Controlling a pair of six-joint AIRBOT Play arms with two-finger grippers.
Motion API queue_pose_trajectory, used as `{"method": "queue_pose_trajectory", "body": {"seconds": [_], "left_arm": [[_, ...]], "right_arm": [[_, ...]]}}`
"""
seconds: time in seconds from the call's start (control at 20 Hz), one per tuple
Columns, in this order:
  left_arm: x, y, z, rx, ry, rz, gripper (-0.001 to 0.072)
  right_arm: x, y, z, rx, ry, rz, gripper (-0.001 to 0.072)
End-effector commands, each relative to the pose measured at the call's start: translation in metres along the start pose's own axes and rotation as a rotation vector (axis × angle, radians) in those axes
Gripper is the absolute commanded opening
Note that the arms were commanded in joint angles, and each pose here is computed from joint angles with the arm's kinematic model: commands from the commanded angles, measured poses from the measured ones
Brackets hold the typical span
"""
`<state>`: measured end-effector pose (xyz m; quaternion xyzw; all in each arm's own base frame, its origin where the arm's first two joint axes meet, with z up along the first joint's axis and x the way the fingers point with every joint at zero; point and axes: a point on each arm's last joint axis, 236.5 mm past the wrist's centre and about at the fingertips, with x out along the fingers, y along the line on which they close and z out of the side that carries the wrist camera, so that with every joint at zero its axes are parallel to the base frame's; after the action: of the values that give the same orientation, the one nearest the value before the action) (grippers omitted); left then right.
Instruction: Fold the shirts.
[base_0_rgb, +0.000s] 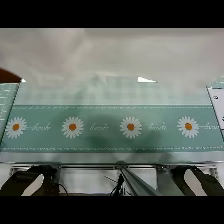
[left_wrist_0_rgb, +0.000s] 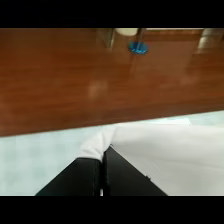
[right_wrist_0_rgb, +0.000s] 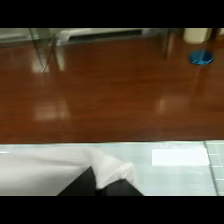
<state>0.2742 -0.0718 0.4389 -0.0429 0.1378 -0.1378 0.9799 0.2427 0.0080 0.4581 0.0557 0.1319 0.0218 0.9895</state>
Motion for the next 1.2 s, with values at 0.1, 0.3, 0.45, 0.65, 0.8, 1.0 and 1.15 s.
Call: {"method": "queue_pose_trajectory", "body": {"seconds": [0.1, 0.3, 0.45, 0.65, 0.8, 1.0, 1.15], "left_arm": [[-0.080, 0.013, -0.025, 0.023, 0.049, 0.118, 0.0028], [-0.118, 0.012, -0.030, 0.031, 0.009, 0.139, 0.0028], [-0.107, 0.016, -0.044, 0.025, 0.070, 0.145, 0.0028], [-0.033, 0.036, -0.116, -0.015, 0.344, 0.159, 0.0028], [0.048, 0.057, -0.172, -0.066, 0.448, 0.179, 0.0029], [0.156, 0.072, -0.231, -0.207, 0.455, 0.167, 0.0028], [0.226, 0.070, -0.253, -0.320, 0.437, 0.118, 0.0029]], "right_arm": [[-0.096, 0.005, -0.021, -0.040, -0.061, -0.128, 0.0022], [-0.107, -0.003, -0.049, -0.036, 0.041, -0.140, 0.0022], [-0.097, -0.010, -0.059, -0.025, 0.089, -0.156, 0.0022], [-0.036, -0.024, -0.112, 0.023, 0.295, -0.137, 0.0022], [0.040, -0.037, -0.160, 0.083, 0.389, -0.101, 0.0022], [0.147, -0.064, -0.240, 0.159, 0.534, -0.085, 0.0022], [0.230, -0.077, -0.273, 0.200, 0.591, -0.046, 0.0022]]}}
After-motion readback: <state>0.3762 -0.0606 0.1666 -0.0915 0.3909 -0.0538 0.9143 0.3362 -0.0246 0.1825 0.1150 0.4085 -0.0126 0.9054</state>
